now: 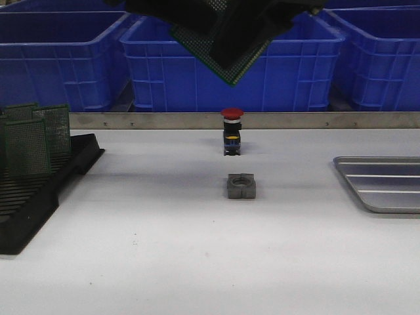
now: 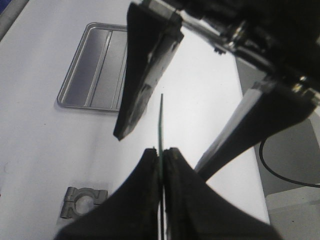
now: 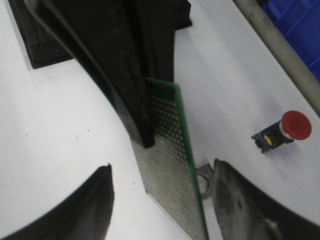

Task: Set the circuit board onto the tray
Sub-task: 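Grasp the board's free edge with the right gripper, release left, then carry the board with the right gripper and lower it onto the tray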

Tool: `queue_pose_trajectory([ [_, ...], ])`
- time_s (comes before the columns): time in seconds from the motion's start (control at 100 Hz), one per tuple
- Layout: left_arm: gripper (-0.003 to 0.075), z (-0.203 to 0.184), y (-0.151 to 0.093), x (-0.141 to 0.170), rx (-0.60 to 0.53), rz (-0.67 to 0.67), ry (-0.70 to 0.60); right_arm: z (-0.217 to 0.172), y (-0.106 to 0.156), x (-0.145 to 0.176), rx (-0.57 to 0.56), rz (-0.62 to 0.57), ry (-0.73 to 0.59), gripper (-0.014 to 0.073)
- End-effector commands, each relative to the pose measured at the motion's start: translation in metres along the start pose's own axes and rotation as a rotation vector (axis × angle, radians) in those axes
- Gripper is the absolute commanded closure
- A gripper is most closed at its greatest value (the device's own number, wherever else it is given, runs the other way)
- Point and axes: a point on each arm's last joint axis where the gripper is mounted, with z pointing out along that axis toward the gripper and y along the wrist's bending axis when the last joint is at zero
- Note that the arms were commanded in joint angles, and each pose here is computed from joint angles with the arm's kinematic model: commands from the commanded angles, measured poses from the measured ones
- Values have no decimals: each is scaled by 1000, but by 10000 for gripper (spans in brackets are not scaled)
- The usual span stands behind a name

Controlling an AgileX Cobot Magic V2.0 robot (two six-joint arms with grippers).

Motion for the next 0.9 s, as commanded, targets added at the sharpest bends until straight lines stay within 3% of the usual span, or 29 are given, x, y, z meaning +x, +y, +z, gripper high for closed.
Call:
queue_pose_trajectory([
  [0.0,741,-14,-18,-29,36,41,-99,-10,-5,-16,26,12,-78,280],
  [0.18,738,-14,-18,-30,35,43,-100,-9,-4,-17,20,19,-78,727],
  [0.31,656,-15,-18,-31,29,45,-104,-9,-4,-17,16,24,-77,717],
  [0.48,358,-15,-16,-31,13,44,-107,-10,-1,-11,-56,74,-32,717],
  [0.55,270,-15,-14,-31,-8,43,-109,-11,-3,-7,-79,94,-8,717],
  [0.74,237,-15,-10,-32,-52,38,-118,-20,-26,15,-113,244,63,717],
  [0.89,237,-15,-10,-32,-56,38,-119,-24,-65,46,-30,445,114,717],
])
